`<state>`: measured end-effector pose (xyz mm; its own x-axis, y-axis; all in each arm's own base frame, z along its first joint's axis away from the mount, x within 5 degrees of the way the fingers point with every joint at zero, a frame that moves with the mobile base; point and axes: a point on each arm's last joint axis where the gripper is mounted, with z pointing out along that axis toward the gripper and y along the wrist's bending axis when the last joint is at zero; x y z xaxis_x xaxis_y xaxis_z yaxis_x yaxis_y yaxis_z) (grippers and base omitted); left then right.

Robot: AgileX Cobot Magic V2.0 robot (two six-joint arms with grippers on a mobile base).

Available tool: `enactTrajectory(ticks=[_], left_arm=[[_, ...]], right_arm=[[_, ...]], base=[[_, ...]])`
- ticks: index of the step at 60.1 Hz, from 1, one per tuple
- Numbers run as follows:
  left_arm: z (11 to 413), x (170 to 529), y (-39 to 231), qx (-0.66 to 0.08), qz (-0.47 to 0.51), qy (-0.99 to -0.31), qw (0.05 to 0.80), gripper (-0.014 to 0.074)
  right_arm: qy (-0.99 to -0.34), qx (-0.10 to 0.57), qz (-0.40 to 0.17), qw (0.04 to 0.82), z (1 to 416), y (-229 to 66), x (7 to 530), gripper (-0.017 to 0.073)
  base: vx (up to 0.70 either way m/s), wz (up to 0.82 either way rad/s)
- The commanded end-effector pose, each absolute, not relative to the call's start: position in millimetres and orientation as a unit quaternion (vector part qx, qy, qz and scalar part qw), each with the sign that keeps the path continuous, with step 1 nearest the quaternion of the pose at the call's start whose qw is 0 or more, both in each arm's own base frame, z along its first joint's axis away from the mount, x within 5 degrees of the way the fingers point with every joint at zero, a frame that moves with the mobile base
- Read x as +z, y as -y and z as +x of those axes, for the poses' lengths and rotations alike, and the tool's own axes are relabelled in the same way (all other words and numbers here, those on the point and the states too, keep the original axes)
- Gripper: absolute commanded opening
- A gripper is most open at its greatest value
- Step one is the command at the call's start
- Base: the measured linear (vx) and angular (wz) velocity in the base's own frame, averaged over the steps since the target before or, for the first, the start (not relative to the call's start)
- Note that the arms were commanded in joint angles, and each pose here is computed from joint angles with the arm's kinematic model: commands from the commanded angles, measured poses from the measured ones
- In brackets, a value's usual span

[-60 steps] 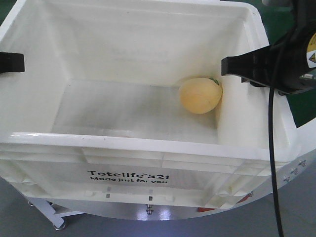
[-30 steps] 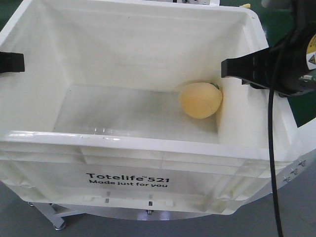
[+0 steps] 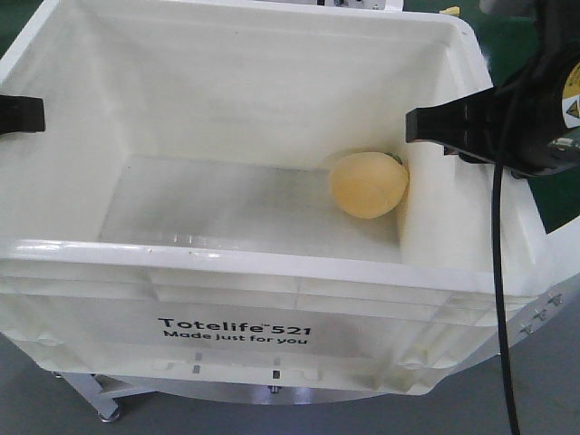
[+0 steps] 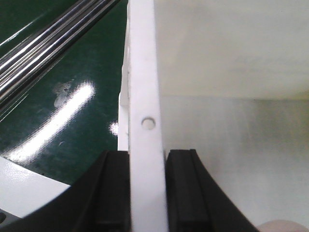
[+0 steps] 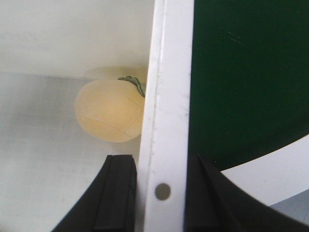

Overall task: Place moving items into box and shelve
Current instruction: 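Hold the tote raised with both grippers while the base turns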

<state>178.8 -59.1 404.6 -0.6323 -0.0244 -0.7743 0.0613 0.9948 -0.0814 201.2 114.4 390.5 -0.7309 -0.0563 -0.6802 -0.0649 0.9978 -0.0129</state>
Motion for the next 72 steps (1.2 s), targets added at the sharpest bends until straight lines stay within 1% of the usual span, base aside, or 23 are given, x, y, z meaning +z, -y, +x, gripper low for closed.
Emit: enactTrajectory(ticks=[1,40,56,72], left_arm=[[175.4,434.7,55.8,-0.061,0.022,-0.850,0.522,-0.0017],[175.4,434.7,55.8,-0.061,0.022,-0.850,0.522,-0.0016],[175.5,434.8,55.9,-0.061,0.022,-0.850,0.523,-0.0016],[175.5,434.8,55.9,-0.061,0.022,-0.850,0.523,-0.0016]], right_arm=[[-0.899,-0.011,-0.038,0.437,201.7,-103.8,414.4,-0.0011],[-0.899,-0.011,-0.038,0.437,201.7,-103.9,414.5,-0.0011],[-0.899,-0.011,-0.038,0.437,201.7,-103.9,414.5,-0.0011],[-0.899,-0.011,-0.038,0.437,201.7,-103.9,414.5,-0.0011]], base=[[0.00,0.00],[-0.01,0.05],[-0.06,0.25],[-0.07,0.43]])
